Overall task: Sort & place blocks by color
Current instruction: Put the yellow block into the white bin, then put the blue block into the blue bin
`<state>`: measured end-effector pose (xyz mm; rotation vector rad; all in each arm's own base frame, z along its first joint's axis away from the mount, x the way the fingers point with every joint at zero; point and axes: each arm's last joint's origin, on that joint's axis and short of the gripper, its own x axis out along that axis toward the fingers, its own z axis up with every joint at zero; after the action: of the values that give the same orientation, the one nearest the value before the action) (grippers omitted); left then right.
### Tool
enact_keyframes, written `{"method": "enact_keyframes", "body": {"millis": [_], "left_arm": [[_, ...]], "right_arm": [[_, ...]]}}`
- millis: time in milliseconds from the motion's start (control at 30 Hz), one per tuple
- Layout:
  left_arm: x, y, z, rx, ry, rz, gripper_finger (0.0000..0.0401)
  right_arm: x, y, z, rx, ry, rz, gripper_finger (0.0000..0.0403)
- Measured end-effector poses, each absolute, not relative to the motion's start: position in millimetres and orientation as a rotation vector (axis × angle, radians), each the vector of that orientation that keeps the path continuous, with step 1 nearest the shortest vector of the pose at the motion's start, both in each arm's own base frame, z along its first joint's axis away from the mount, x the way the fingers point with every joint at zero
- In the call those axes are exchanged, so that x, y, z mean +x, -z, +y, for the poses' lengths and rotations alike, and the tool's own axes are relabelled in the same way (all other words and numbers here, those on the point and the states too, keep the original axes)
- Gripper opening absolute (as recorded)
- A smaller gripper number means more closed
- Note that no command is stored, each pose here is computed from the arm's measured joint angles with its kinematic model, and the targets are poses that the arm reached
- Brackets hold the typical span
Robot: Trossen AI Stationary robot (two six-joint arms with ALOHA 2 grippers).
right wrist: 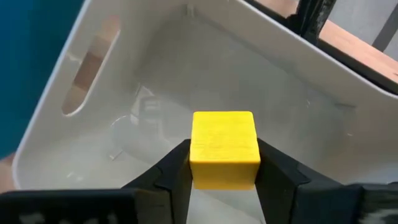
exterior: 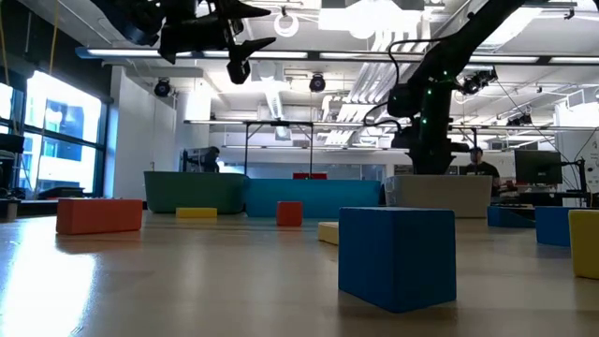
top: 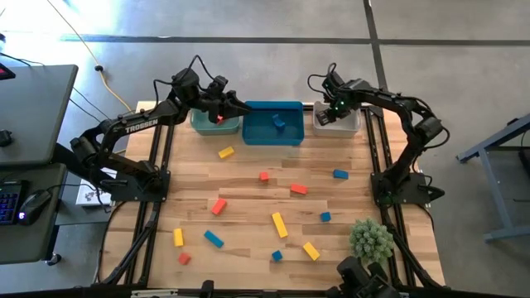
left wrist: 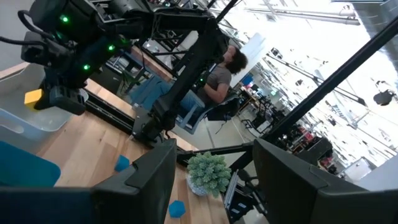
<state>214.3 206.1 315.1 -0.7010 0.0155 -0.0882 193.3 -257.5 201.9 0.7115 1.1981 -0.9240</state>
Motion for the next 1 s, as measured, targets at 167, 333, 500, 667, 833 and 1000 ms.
{"method": "enact_keyframes", "body": {"millis": [167,333,500,667,833,1000], "left_arm": [[214.3,-315.1,206.1,-0.701,0.088,0.016,0.0202],[214.3,-315.1,206.1,-0.701,0.088,0.016,0.0202],[214.3,-315.1,206.1,-0.702,0.088,0.016,0.0202],[214.3,-315.1,206.1,-0.706,0.088,0.016,0.0202],[214.4,-314.3,206.2,-0.715,0.085,0.022,0.0202],[214.4,-311.5,206.2,-0.741,0.078,0.041,0.0202]], "right_arm": [[194.3,-202.3,-258.6,0.705,0.925,1.183,0.0161],[196.3,-202.4,-257.4,0.692,0.928,1.184,0.0203],[197.5,-206.6,-253.8,0.807,0.855,1.173,0.0215],[203.7,-225.9,-245.3,0.847,0.822,1.2,0.0216],[212.7,-253.4,-227.6,0.774,0.79,1.156,0.0216],[216.0,-272.4,-199.6,0.737,0.739,1.158,0.0216]]}}
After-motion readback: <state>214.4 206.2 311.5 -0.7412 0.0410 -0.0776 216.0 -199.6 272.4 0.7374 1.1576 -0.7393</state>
